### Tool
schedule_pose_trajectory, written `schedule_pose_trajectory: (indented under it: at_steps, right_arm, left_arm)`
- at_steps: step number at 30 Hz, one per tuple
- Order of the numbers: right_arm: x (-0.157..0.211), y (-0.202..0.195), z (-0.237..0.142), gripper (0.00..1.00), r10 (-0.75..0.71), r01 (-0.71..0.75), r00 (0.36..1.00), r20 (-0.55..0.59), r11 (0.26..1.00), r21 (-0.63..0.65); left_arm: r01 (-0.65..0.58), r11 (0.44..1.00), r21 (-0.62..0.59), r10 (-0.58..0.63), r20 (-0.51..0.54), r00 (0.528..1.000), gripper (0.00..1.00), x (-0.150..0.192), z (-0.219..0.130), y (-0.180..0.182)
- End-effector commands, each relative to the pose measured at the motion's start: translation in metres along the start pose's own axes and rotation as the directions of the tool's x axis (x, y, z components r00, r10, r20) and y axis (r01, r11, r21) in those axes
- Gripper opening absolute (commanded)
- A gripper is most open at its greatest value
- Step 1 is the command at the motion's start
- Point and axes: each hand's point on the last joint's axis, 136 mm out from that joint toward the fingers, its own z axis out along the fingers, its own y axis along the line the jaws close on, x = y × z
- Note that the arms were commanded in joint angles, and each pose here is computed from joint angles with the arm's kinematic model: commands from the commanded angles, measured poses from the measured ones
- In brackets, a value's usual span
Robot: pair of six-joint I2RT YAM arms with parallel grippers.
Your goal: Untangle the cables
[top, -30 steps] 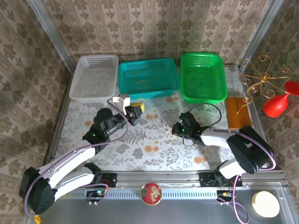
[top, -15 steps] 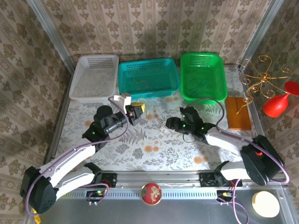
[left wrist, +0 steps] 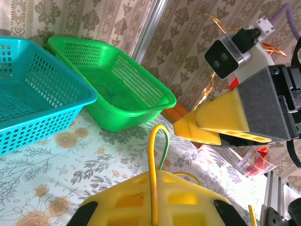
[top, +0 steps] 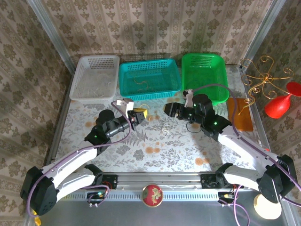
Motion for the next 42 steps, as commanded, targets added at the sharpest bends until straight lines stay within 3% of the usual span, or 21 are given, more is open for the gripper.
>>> schedule_pose_trajectory:
  at_steps: [1,13,19,22,27,28,33,36,37,40,42]
  right_arm:
    - [0.002,0.029,0.003,0.70,-0.068,0.060,0.996,-0.050,0.989,-0.138]
    - [0.030,0.040,0.021,0.67,-0.089,0.056,0.987,-0.135,0.972,-0.228]
    - [0.033,0.039,0.031,0.59,-0.081,0.044,0.985,-0.154,0.972,-0.231]
    - [0.031,0.040,0.034,0.45,-0.084,0.046,0.984,-0.156,0.971,-0.233]
    - [0.027,0.043,0.038,0.03,-0.094,0.056,0.984,-0.154,0.970,-0.236]
    - [0.025,0.042,0.037,0.00,-0.093,0.056,0.984,-0.152,0.971,-0.234]
    - [0.020,0.046,0.031,0.00,-0.099,0.063,0.985,-0.140,0.968,-0.245]
    - [0.019,0.048,0.028,0.08,-0.108,0.071,0.985,-0.134,0.964,-0.256]
    - [0.019,0.049,0.028,0.14,-0.111,0.073,0.985,-0.134,0.963,-0.261]
    - [0.018,0.049,0.025,0.46,-0.112,0.077,0.986,-0.122,0.963,-0.259]
    - [0.017,0.050,0.023,0.52,-0.116,0.083,0.987,-0.110,0.961,-0.265]
  left_arm:
    - [-0.002,0.998,0.056,0.001,0.022,1.000,0.00,-0.008,0.002,-0.010]
    - [0.022,0.996,0.087,-0.026,0.037,0.999,0.00,-0.011,0.006,-0.014]
    - [0.024,0.995,0.093,-0.028,0.040,0.999,0.00,-0.013,0.007,-0.015]
    - [0.026,0.995,0.094,-0.029,0.040,0.999,0.00,-0.012,0.008,-0.015]
    - [0.032,0.996,0.084,-0.036,0.045,0.998,0.00,-0.011,0.008,-0.013]
    - [0.033,0.996,0.080,-0.036,0.045,0.998,0.00,-0.010,0.008,-0.012]
    - [0.035,0.997,0.063,-0.038,0.050,0.998,0.00,-0.009,0.008,-0.008]
    - [0.035,0.998,0.059,-0.038,0.053,0.998,0.00,-0.010,0.009,-0.006]
    - [0.035,0.998,0.059,-0.038,0.053,0.998,0.00,-0.010,0.009,-0.006]
    - [0.037,0.998,0.058,-0.040,0.053,0.998,0.00,-0.011,0.011,-0.003]
    - [0.038,0.998,0.053,-0.041,0.054,0.998,0.00,-0.012,0.011,-0.001]
